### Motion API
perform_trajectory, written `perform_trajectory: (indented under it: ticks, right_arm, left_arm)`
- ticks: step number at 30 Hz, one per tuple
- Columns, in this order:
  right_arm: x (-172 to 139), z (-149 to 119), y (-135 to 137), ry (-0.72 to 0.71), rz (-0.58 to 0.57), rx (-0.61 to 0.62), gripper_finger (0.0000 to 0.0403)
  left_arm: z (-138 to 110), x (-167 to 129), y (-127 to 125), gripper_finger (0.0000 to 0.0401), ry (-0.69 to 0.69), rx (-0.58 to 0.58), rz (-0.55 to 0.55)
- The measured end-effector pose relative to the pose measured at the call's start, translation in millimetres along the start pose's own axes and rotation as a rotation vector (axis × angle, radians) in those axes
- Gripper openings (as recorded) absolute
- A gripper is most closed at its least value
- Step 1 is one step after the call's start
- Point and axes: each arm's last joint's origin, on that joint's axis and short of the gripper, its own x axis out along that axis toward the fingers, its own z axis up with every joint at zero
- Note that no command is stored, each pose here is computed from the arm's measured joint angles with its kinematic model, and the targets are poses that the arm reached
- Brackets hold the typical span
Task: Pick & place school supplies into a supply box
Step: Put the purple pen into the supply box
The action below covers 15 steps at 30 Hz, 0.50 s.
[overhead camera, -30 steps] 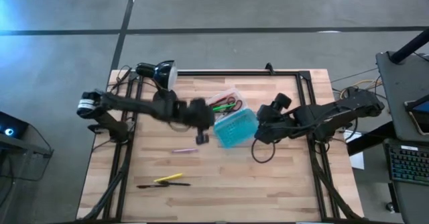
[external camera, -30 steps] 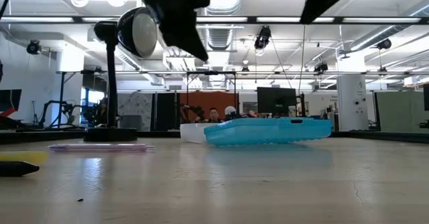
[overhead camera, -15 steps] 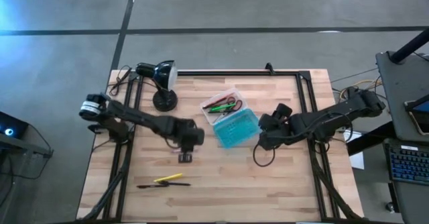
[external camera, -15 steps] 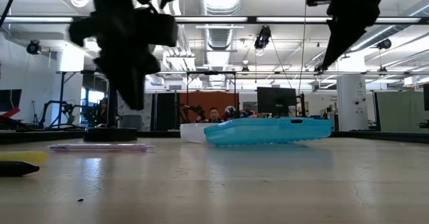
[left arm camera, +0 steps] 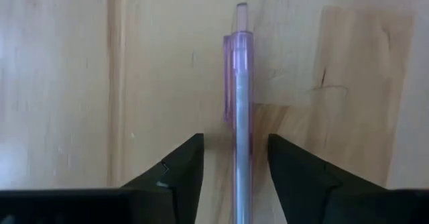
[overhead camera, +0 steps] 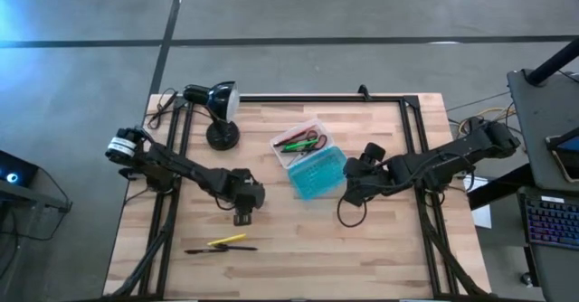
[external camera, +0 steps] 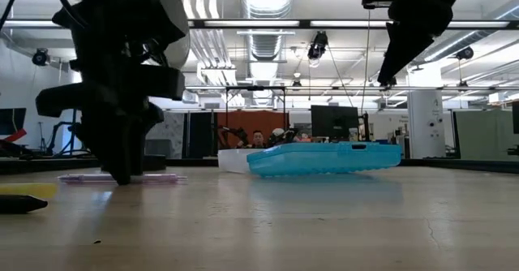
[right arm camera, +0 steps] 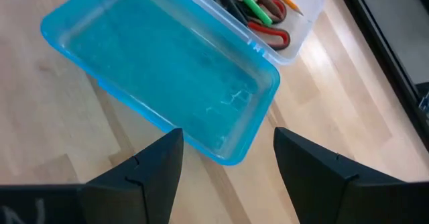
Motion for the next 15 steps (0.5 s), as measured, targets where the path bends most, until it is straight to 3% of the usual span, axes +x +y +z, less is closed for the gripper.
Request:
perform_trajectory:
  ticks: [5, 10, 12, 15]
  right_arm:
    - [-1.3, 1.2, 0.2, -0.004, 0.003, 0.000, 0.0224]
    - [-0.7, 0.8, 0.0, -0.008, -0.005, 0.014, 0.0224]
    - [-0.5, 0.7, 0.0, -0.009, -0.006, 0.015, 0.0224]
    - [-0.4, 0.6, 0.0, -0.009, -0.007, 0.015, 0.0224]
  left_arm:
    - [-15.0, 12.4, 5.4, 0.0122, 0.001, -0.001, -0.014]
    - [-29.2, 25.5, 11.9, 0.0048, -0.008, -0.004, 0.001]
    - [-32.4, 29.9, 15.2, 0.0020, 0.003, -0.034, 0.004]
    - [-32.9, 32.1, 18.8, 0.0014, 0.009, -0.108, -0.001]
